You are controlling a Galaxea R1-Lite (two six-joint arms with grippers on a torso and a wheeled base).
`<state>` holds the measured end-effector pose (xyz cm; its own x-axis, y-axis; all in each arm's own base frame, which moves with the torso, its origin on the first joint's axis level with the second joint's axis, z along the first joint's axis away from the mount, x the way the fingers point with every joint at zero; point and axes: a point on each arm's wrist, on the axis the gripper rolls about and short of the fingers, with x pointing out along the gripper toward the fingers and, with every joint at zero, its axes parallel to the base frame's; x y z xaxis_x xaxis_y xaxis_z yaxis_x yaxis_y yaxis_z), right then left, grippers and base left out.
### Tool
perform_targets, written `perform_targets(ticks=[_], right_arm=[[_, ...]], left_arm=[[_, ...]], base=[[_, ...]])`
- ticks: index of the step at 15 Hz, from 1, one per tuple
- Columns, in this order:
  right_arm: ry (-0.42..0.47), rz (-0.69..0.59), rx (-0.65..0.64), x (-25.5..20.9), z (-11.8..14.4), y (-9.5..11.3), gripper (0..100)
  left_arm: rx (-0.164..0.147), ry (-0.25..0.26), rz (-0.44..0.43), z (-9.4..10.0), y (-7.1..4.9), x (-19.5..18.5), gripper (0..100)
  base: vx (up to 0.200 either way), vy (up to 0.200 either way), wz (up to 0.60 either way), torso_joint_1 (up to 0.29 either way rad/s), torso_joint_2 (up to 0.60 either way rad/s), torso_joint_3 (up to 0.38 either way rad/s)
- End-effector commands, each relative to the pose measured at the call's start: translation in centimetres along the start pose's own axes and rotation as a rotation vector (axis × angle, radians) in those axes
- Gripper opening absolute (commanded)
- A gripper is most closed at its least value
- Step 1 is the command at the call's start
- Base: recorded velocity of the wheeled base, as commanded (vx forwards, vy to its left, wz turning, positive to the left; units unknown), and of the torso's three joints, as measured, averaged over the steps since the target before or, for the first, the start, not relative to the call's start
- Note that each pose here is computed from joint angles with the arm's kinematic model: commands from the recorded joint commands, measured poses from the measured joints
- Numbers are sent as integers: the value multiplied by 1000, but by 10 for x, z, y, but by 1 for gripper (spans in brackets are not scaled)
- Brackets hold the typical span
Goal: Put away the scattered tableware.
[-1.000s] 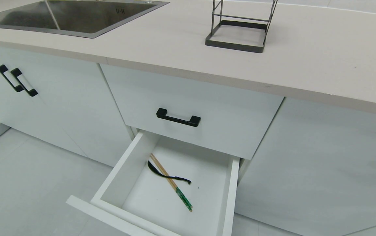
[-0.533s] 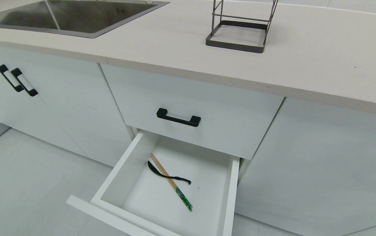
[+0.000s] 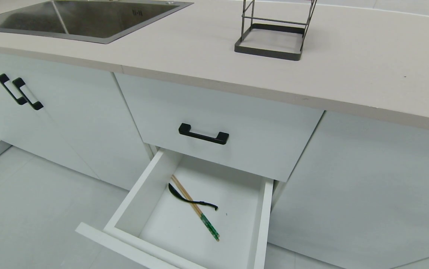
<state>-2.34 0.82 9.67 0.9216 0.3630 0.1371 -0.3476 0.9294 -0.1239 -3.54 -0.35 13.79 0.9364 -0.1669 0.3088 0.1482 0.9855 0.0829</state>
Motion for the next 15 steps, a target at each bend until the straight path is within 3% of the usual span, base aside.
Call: perform_targets(ticks=[1,2,4,5,6,7,9,12,15], right_arm=[[-2,-25,1,-3,-6,1,100],[10,-70,5,-3,-7,0,100],[101,-163,38,-3,-16,-1,100],[102,-181,43,-4,-16,-2,100],[110,-234,58,-4,-16,-3,100],[176,-321,82,-5,-23,-4,100],[163,-341,87,-5,-22,-5,100],[163,-341,88,-5,-22,-5,100],[163,-341,88,-5,-22,-5,100]], left_arm=[[-40,38,-91,52,5,25,100],[-73,172,-163,51,6,36,100],[-135,381,-266,35,6,57,100],[-144,413,-274,32,6,60,100],[-176,525,-307,22,6,71,100],[-211,698,-378,7,3,78,100],[-236,896,-471,-11,-3,85,100],[-252,1097,-536,-37,-10,88,100],[-260,1284,-549,-57,-16,102,100]], base=[[0,0,0,0,0,0],[0,0,0,0,0,0],[0,0,0,0,0,0],[0,0,0,0,0,0],[0,0,0,0,0,0],[0,0,0,0,0,0],[0,0,0,0,0,0],[0,0,0,0,0,0],[0,0,0,0,0,0]])
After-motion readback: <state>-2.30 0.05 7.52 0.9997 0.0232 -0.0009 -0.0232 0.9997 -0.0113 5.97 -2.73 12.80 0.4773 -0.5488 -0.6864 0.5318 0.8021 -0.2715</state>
